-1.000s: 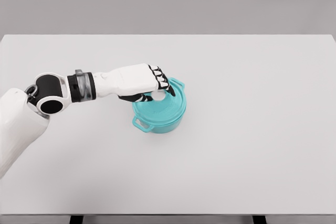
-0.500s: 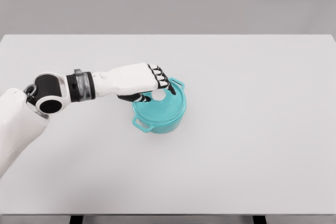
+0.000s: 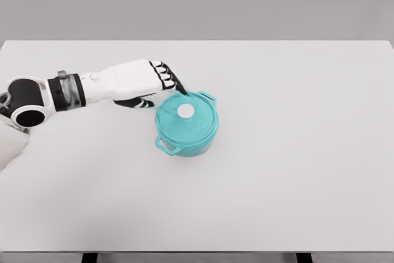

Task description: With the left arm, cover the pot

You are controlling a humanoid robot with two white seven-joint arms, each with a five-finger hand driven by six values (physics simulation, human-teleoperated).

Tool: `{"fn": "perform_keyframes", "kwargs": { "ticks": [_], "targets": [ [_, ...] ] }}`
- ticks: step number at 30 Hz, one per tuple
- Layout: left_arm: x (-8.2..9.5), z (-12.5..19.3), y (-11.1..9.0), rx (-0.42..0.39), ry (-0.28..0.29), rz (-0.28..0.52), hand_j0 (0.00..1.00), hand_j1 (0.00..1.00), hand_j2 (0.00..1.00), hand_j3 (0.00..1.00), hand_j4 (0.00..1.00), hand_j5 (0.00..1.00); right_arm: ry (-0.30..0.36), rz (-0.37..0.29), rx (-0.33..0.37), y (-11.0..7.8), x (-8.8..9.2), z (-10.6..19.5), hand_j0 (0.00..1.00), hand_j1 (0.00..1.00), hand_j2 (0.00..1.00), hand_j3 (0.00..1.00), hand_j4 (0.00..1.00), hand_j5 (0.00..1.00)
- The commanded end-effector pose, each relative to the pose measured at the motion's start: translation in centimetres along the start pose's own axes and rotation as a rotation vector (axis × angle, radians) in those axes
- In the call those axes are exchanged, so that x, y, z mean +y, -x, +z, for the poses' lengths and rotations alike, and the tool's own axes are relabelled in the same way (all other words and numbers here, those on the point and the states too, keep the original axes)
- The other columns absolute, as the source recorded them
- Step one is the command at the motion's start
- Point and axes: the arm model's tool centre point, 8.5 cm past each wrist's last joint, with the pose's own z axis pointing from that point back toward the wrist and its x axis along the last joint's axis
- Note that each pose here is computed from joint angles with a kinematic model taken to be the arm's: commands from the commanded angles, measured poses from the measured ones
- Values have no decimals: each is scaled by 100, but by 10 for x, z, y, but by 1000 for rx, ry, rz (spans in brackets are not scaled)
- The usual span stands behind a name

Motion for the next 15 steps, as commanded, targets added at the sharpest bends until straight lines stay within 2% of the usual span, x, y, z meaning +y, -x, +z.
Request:
{"fn": "perform_keyframes", "kwargs": {
  "ticks": [1, 2, 4, 7, 8, 11, 15],
  "targets": [
    [16, 37, 21, 82, -6, -29, 96, 96, 96, 96, 96, 96, 0, 0, 0, 0, 0, 0, 100, 100, 100, 100, 100, 100],
    [16, 48, 26, 101, 7, -32, 100, 100, 100, 100, 100, 100, 0, 0, -2, -1, 0, 0, 100, 100, 100, 100, 100, 100],
    [18, 73, 36, 139, 35, -25, 100, 100, 100, 100, 100, 100, 0, 0, 0, 0, 0, 0, 100, 100, 100, 100, 100, 100],
    [3, 114, 54, 230, 61, 39, 100, 100, 100, 100, 100, 100, -1, 0, 1, 0, 0, 0, 100, 100, 100, 100, 100, 100],
    [-8, 123, 60, 262, 69, 68, 100, 100, 100, 100, 100, 100, -1, 0, 1, 0, 0, 0, 100, 100, 100, 100, 100, 100],
    [-19, 132, 71, 299, 79, 108, 100, 100, 100, 100, 100, 100, -1, 0, 1, 0, 0, 0, 100, 100, 100, 100, 100, 100],
    [-22, 132, 70, 300, 85, 113, 100, 100, 100, 100, 100, 100, -1, 0, 1, 0, 0, 0, 100, 100, 100, 100, 100, 100]
  ]
}}
